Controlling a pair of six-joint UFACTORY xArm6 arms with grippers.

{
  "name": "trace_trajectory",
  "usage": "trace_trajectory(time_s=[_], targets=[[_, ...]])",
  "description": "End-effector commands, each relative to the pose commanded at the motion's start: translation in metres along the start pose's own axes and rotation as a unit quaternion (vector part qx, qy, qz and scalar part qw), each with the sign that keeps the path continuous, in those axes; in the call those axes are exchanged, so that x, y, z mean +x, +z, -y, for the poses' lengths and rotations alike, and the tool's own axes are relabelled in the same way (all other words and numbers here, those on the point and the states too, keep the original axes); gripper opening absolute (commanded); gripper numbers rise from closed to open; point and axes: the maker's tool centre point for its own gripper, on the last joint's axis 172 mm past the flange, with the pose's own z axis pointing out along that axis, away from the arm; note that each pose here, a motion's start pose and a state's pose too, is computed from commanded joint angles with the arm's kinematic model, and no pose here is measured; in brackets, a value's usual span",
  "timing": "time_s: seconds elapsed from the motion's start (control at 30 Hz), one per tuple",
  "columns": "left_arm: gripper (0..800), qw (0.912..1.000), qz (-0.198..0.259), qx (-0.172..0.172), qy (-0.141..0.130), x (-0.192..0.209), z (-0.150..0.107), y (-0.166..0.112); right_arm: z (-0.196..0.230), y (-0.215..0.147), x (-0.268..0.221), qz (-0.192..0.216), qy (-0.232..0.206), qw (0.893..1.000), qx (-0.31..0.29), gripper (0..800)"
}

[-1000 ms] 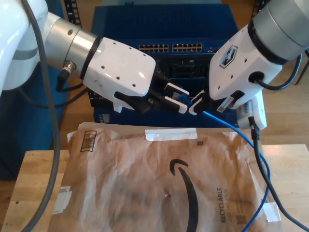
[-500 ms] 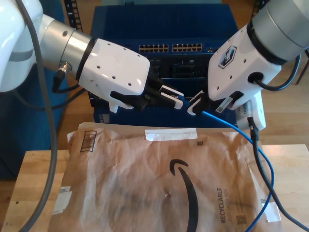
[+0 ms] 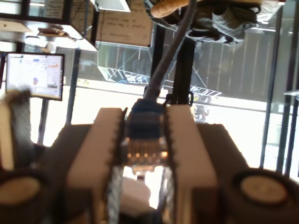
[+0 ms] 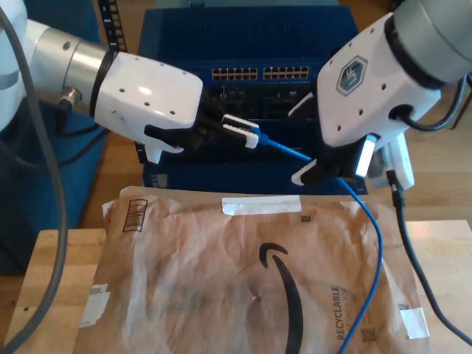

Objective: Grab the cable and plug it in

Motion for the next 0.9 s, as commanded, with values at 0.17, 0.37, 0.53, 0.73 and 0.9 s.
trace_trajectory(time_s=[0.17,0.37,0.53,0.73,0.9], targets=[[2,0.9972,0.012,0.028,-0.068,0.012,0.002,-0.002,0.006,-0.003,-0.003,0.004,-0.015,1.0,0.011,798],[2,0.992,0.042,0.047,-0.109,0.008,0.005,-0.015,0.007,-0.004,-0.006,0.008,-0.014,1.0,0.013,798],[2,0.9837,0.066,0.075,-0.149,0.012,0.006,-0.019,0.016,-0.011,-0.012,0.014,-0.018,0.999,0.034,797],[2,0.9744,0.118,0.093,-0.167,0.002,0.002,-0.033,0.033,-0.024,-0.027,0.029,-0.034,0.995,0.087,794],[2,0.9688,0.144,0.11,-0.169,-0.008,0.005,-0.042,0.039,-0.017,-0.049,0.043,-0.09,0.988,0.117,794]])
